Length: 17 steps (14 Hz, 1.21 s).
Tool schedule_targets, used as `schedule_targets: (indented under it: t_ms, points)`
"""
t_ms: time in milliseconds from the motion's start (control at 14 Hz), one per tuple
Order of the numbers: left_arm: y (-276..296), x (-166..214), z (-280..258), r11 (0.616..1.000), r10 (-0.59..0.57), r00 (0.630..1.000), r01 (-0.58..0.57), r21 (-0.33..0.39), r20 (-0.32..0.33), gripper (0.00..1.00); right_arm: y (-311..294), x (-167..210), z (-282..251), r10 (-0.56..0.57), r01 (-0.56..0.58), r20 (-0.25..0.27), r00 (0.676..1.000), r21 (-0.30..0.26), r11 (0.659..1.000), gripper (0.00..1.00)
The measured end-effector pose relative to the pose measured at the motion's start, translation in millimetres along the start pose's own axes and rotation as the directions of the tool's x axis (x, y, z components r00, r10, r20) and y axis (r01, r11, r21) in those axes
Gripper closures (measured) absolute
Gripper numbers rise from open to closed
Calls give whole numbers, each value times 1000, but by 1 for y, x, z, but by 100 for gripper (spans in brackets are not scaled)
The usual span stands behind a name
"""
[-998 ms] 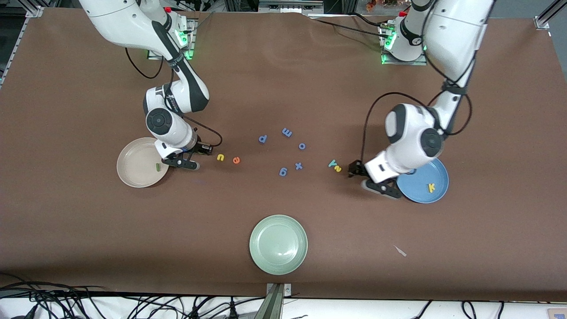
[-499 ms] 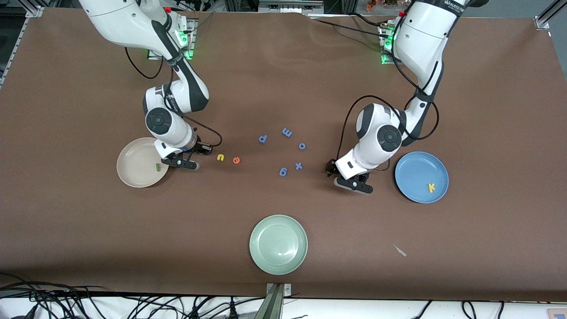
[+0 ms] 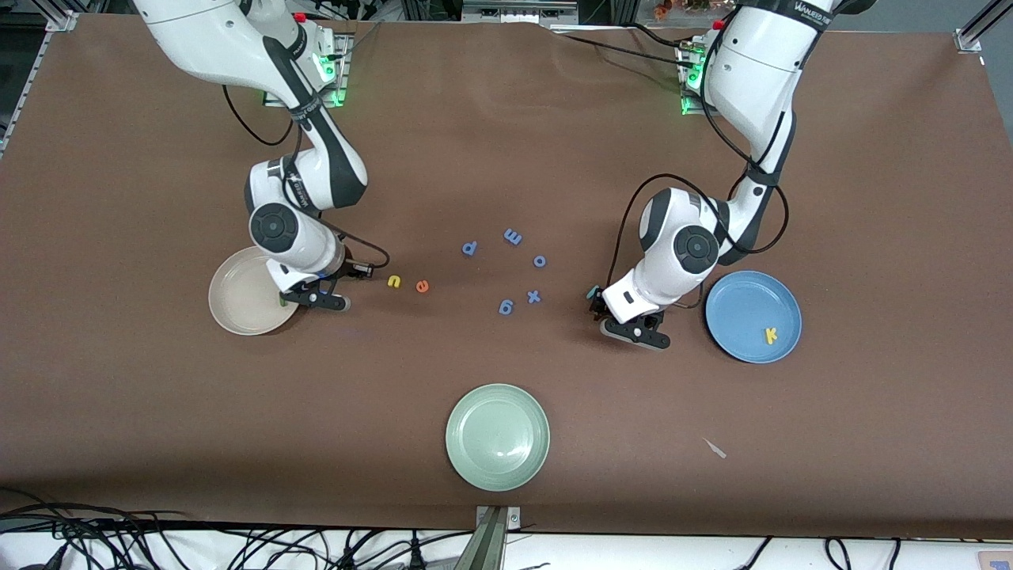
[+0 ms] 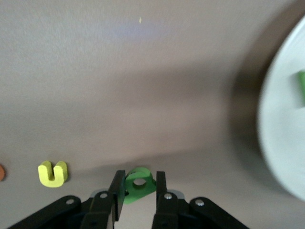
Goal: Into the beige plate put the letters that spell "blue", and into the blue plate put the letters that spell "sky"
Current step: 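Grasp the green p with the right gripper while the left gripper grasps yellow z, then drop the green p in the beige plate while the left gripper carries yellow z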
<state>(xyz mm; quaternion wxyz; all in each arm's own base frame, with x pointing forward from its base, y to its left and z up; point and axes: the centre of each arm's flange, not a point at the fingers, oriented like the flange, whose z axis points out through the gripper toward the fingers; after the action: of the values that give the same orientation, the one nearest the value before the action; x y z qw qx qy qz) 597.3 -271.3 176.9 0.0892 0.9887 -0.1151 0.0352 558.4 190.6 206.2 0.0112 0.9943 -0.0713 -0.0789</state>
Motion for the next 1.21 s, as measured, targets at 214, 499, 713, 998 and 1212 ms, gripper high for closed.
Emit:
schedule_targets:
  t_ms: [214,499,713,998,1212]
  points:
    - [2,-2,2,1000,-7,1000,7,-1,6,47,28,22,-19,-84,84,15,996,-19,996,70]
    - [5,-5,4,1000,-18,1000,18,-3,15,47,82,44,-25,-208,209,13,978,-40,977,70]
    - [13,-9,7,999,-32,999,32,-10,24,32,116,57,-29,-260,261,7,965,-38,965,66]
    - [12,-11,7,999,-33,999,33,-8,28,56,112,60,-32,-268,267,-1,964,-33,963,29]
    - [13,-13,7,999,-32,999,32,-9,32,61,72,49,-33,-203,203,-7,979,-29,979,0]
